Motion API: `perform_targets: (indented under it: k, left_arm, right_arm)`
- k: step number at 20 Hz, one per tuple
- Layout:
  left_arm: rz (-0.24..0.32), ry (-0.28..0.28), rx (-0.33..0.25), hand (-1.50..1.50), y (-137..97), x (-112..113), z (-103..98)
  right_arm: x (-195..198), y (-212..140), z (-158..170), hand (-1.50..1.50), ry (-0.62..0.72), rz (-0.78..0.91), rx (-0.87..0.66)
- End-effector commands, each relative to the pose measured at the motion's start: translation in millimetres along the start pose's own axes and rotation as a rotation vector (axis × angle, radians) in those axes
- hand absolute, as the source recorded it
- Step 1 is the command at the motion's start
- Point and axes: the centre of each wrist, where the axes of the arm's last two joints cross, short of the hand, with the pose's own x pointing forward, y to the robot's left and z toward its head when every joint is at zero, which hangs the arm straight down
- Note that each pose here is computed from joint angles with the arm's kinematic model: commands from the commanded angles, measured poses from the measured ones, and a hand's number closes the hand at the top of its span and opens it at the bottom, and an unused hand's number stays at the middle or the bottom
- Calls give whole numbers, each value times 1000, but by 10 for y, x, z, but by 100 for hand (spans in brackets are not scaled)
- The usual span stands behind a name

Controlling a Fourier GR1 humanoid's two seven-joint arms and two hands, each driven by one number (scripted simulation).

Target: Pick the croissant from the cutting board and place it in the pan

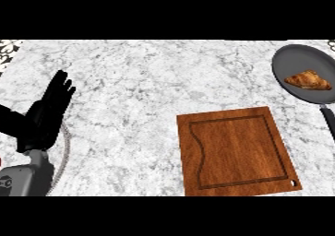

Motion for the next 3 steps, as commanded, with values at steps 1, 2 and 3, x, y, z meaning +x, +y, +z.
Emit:
perform_targets:
  k: [1,2,3]
  left_arm:
    - [-13,-9,-11,0,-61,-17,43]
    - [10,8,-5,0,55,-8,27]
    - [0,6,-7,0,-76,-71,-19]
  right_arm:
    - [-35,-80,86,-150,-33,-7,15]
    - [-41,-146,137,-150,-9,7,18]
    - [35,-155,72,-150,-12,19,19]
